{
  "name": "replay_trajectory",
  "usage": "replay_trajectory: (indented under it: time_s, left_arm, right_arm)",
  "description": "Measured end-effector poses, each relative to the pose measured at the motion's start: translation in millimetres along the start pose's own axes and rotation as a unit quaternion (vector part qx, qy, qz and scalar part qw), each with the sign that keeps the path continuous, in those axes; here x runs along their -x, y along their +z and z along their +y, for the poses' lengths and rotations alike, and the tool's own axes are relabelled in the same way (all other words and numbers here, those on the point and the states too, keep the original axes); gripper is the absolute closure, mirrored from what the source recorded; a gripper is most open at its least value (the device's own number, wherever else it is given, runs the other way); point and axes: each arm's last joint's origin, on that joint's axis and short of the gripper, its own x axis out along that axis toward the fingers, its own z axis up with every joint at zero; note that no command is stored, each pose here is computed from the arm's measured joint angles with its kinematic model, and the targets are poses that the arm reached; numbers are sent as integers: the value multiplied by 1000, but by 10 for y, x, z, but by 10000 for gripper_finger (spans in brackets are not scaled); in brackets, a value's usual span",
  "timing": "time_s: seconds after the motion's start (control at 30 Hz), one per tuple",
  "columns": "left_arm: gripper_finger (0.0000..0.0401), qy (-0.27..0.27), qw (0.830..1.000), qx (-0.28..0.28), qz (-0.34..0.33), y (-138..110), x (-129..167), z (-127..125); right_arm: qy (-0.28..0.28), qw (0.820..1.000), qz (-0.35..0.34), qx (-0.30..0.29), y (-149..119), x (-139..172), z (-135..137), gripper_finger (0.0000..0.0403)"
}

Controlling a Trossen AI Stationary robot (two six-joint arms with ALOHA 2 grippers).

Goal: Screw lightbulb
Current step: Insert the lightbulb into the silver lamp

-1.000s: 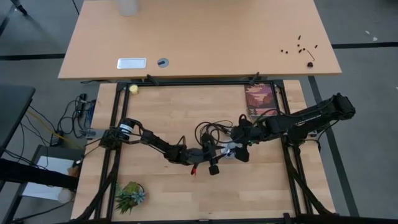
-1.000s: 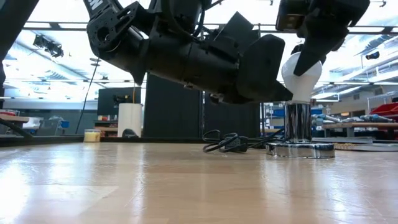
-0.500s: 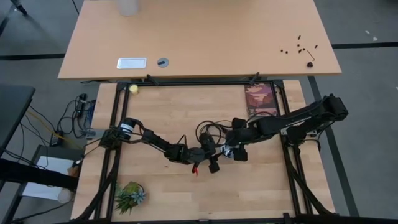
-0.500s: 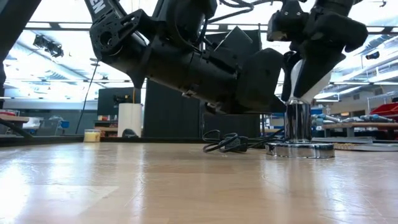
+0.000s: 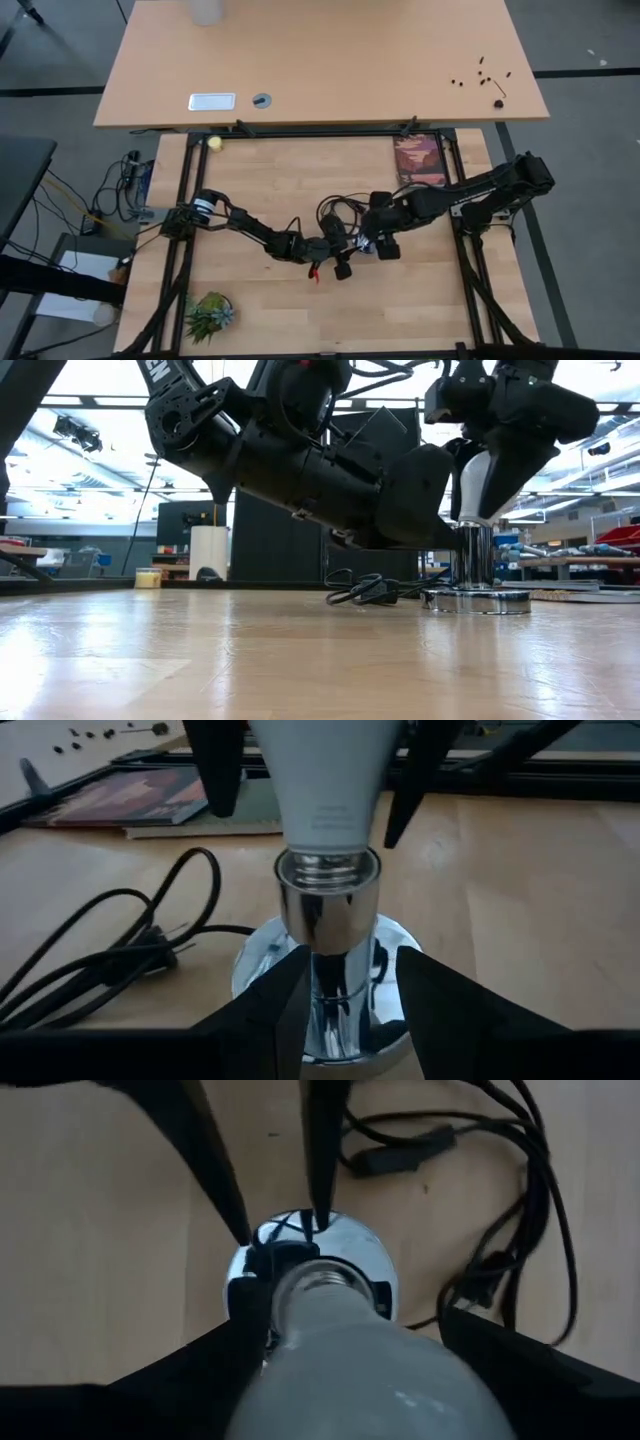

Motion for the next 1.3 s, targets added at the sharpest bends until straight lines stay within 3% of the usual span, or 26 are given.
replay_trajectory:
  time_s: [0.4, 0.77, 0.93, 1.1, 1.3]
  left_arm:
    - [247, -14, 1000, -4, 1, 1, 1, -9]
    - [247, -15, 1000, -15, 4, -5, 1, -10]
    - [247, -51, 998, -15, 14, -20, 8, -38]
    - [247, -51, 999, -13, 15, -33, 45, -103]
    - [247, -53, 998, -13, -10, -27, 199, -357]
  right_arm:
    - [-2, 997, -3, 75, -13, -24, 15, 99]
    - [6, 993, -5, 114, -27, -32, 20, 158]
    - [8, 994, -8, 109, 72, 87, -24, 140]
    - [31, 994, -20, 104, 186, 240, -54, 138]
    - [41, 994, 20, 96, 283, 398, -66, 148]
